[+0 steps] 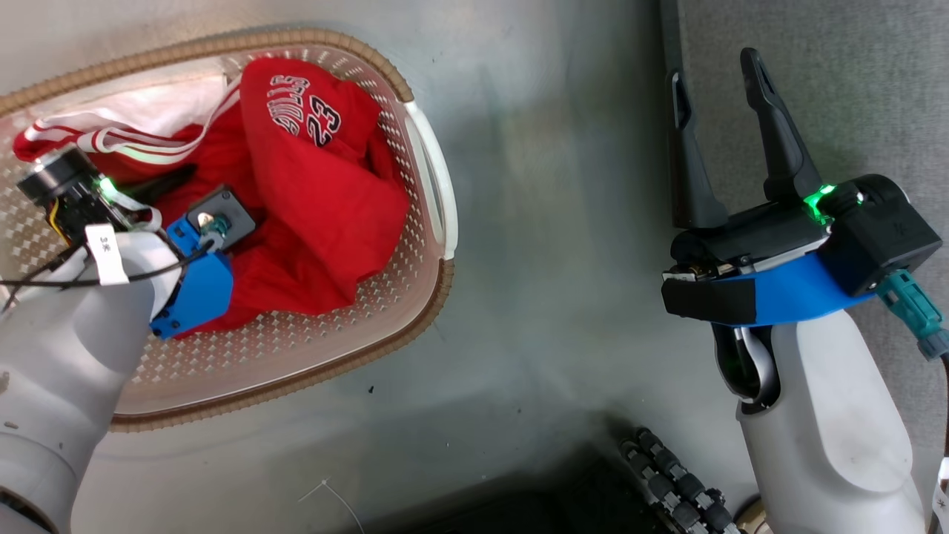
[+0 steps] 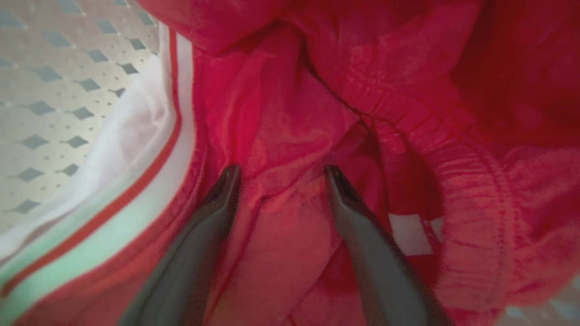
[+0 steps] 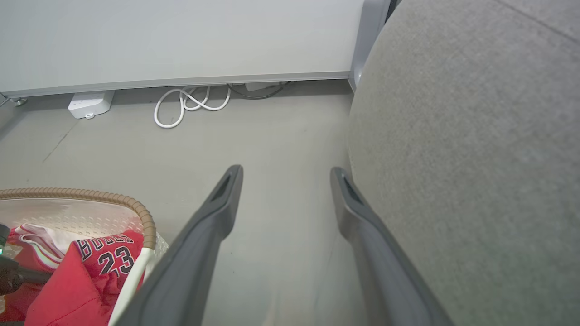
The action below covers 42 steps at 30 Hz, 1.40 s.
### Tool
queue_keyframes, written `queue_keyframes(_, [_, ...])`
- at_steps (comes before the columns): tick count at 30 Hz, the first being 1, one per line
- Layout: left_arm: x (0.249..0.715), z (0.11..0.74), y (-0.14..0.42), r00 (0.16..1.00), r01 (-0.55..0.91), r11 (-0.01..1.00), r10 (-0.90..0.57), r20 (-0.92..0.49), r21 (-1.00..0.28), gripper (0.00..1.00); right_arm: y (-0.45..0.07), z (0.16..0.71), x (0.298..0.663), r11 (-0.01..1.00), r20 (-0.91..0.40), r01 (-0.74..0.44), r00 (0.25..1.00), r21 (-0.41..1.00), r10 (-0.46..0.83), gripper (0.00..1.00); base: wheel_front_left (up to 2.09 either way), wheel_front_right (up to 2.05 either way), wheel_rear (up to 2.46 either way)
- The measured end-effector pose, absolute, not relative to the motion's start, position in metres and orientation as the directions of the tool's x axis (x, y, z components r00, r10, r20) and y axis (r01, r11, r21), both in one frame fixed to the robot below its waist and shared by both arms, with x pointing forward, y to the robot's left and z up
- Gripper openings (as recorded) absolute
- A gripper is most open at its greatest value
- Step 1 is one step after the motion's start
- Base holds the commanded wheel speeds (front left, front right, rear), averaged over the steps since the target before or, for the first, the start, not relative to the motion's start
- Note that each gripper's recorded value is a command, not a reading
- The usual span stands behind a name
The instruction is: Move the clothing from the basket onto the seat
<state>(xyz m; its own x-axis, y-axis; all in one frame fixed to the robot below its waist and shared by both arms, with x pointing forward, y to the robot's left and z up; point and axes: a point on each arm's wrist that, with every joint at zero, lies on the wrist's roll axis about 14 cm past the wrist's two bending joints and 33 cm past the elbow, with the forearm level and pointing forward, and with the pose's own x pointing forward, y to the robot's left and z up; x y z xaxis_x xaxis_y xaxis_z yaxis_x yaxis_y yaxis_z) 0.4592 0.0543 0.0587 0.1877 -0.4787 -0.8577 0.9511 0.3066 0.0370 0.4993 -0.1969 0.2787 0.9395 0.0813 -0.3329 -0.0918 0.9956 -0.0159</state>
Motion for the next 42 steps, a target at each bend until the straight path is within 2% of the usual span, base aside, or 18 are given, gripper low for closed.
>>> queue_keyframes(10, [0.456, 0.040, 0.063, 0.156, 0.955, 0.294, -0.415, -0.896, 0.030, 1.00, -0.199, 0.264, 0.495, 0.996, -0.360, -0.087, 0.930, -0.019, 0.074, 1.00, 0.00, 0.00, 0.00])
queue_keyframes(11, [0.455, 0.039, 0.064, 0.153, 0.956, 0.292, -0.409, -0.900, 0.030, 0.67, -0.199, 0.264, 0.495, 0.996, -0.359, -0.086, 0.930, -0.018, 0.074, 1.00, 0.00, 0.00, 0.00])
queue_keyframes(12, [0.454, 0.039, 0.064, 0.151, 0.957, 0.288, -0.406, -0.901, 0.030, 0.26, -0.199, 0.264, 0.495, 0.996, -0.359, -0.087, 0.931, -0.018, 0.075, 1.00, 0.00, 0.00, 0.00])
queue_keyframes(13, [0.454, 0.039, 0.065, 0.149, 0.958, 0.285, -0.404, -0.903, 0.031, 0.00, -0.199, 0.265, 0.496, 0.996, -0.357, -0.087, 0.931, -0.018, 0.075, 1.00, 0.00, 0.00, 0.00])
queue_keyframes(25, [0.458, 0.056, 0.056, 0.168, 0.956, 0.292, -0.426, -0.889, 0.041, 0.00, -0.198, 0.278, 0.501, 0.996, -0.328, -0.085, 0.942, -0.016, 0.075, 1.00, 0.00, 0.00, 0.00])
queue_keyframes(42, [0.457, 0.117, 0.039, 0.236, 0.939, 0.340, -0.508, -0.829, 0.059, 0.00, -0.184, 0.325, 0.513, 0.994, -0.233, -0.111, 0.967, -0.008, 0.106, 1.00, 0.00, 0.00, 0.00])
